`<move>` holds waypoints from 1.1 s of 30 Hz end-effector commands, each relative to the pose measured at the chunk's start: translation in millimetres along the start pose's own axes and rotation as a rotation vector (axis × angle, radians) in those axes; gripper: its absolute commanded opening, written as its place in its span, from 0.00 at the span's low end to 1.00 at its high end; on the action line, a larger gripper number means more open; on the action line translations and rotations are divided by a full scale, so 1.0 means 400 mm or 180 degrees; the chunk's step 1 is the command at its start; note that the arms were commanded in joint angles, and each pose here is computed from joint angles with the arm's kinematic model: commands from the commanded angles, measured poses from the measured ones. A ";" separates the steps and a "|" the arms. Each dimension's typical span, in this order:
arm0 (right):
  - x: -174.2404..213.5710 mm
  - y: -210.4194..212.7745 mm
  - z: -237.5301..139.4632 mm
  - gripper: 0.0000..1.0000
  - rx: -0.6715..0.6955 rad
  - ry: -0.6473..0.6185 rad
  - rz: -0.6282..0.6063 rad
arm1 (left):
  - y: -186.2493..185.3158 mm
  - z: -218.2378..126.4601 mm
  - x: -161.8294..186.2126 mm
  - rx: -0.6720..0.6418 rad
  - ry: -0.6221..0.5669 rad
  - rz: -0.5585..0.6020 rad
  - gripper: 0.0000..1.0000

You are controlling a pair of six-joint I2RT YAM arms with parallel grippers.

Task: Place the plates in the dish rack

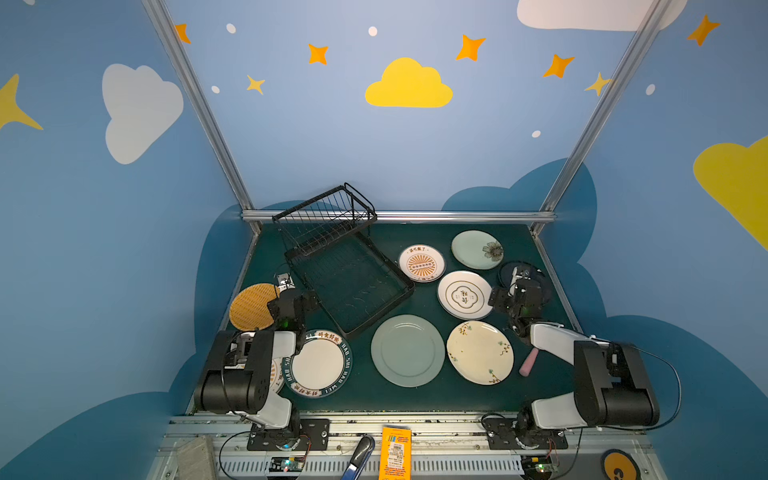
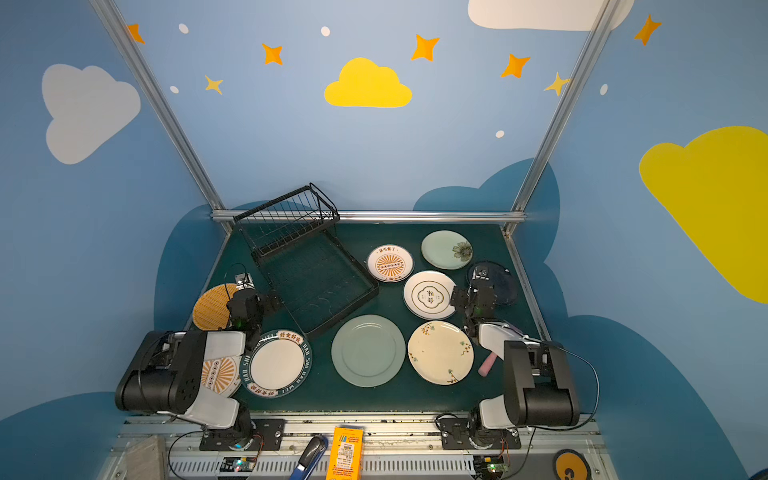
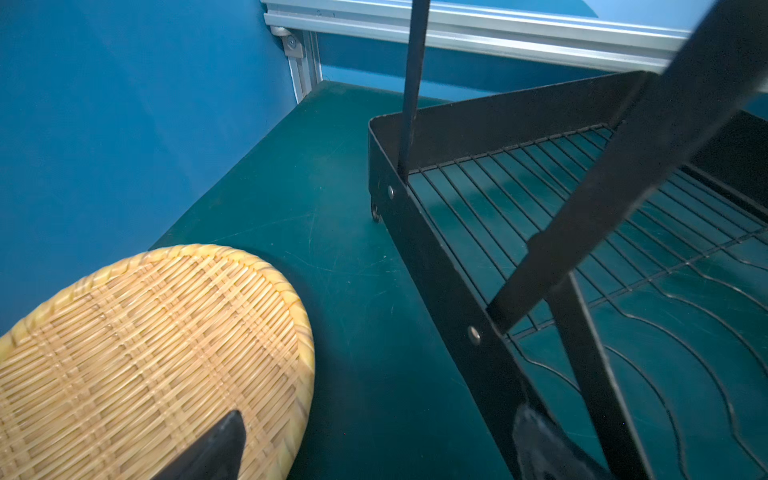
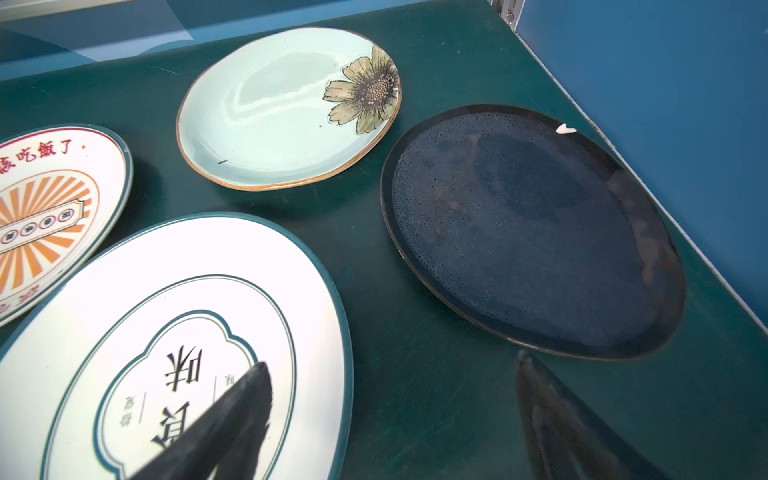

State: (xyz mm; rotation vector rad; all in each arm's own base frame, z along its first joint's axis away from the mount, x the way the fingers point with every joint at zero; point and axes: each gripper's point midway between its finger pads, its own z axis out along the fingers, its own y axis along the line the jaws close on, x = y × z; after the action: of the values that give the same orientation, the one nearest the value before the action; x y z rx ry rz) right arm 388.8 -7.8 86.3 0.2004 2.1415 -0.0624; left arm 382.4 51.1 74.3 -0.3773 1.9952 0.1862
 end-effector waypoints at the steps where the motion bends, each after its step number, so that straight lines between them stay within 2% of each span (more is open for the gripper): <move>1: 0.005 -0.004 0.000 0.90 0.0007 0.0020 0.0011 | -0.034 -0.007 -0.022 0.0207 -0.0070 0.0002 1.00; 33: 0.003 -0.003 -0.003 0.89 0.0005 -0.0001 0.0012 | -0.032 -0.007 -0.021 0.0219 -0.0058 -0.0012 1.00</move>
State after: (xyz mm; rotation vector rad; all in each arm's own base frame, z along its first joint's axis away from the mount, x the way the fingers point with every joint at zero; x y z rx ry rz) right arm 388.9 -7.8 86.4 0.2012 2.1411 -0.0619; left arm 382.3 50.9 74.0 -0.3769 1.9965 0.1845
